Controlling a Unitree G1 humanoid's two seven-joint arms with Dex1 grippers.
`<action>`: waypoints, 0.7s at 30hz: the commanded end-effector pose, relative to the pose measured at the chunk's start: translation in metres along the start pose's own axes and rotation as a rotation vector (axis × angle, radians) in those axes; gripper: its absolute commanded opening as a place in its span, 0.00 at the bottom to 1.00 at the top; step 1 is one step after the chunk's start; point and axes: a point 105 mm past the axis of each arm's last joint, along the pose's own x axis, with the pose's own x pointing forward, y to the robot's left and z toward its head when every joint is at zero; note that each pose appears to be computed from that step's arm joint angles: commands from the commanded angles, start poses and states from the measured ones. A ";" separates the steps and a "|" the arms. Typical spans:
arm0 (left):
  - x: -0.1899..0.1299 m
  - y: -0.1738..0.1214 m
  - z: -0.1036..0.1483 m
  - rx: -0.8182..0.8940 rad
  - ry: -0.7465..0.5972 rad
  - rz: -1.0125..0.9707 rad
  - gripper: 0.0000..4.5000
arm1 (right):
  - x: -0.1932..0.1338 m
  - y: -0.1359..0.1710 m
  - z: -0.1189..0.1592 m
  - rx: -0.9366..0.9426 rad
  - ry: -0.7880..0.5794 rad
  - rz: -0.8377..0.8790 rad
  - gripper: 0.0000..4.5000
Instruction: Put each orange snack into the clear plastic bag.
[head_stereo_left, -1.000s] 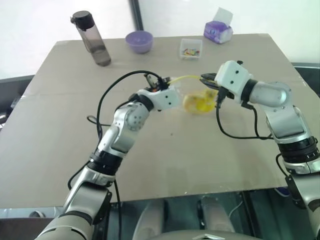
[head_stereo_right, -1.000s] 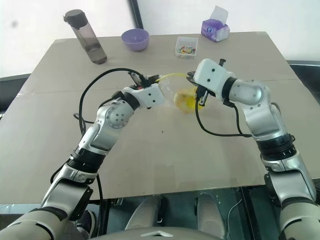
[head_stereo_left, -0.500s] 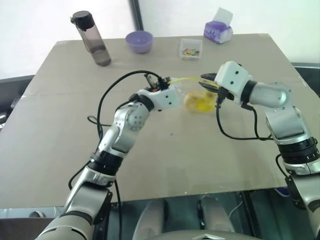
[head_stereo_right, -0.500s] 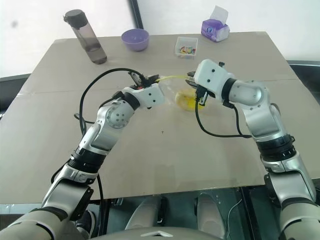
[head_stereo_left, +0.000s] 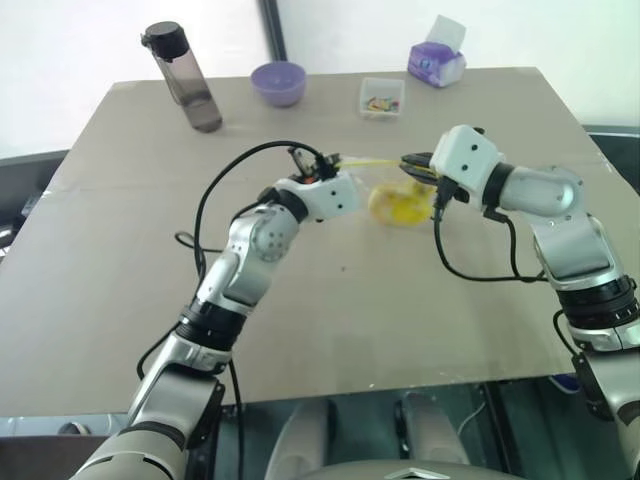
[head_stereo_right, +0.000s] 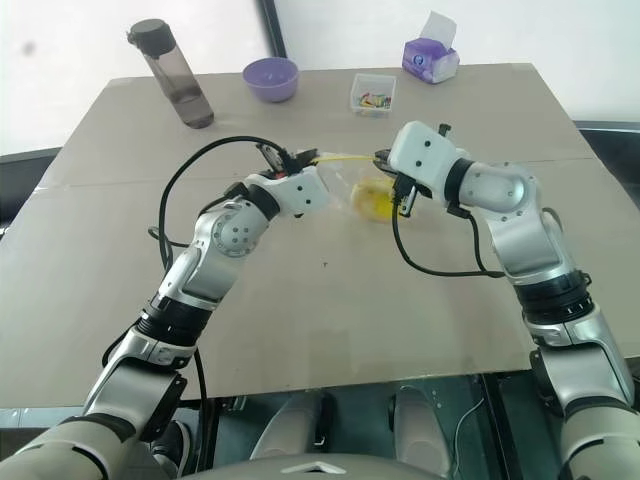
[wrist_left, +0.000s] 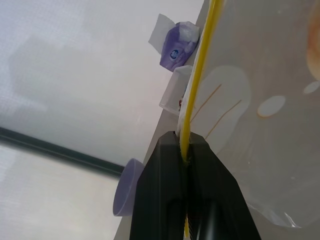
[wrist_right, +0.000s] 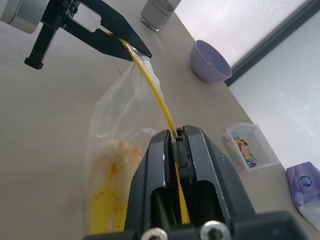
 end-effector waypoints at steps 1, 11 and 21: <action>0.000 0.015 -0.001 0.018 0.002 0.051 0.00 | -0.008 -0.011 0.008 -0.035 -0.018 -0.046 0.01; -0.008 0.041 -0.041 0.080 0.212 0.168 0.00 | -0.013 -0.015 0.001 -0.040 0.012 -0.059 0.01; -0.011 0.041 -0.048 0.103 0.254 0.177 0.00 | -0.016 -0.016 -0.001 -0.038 0.022 -0.062 0.01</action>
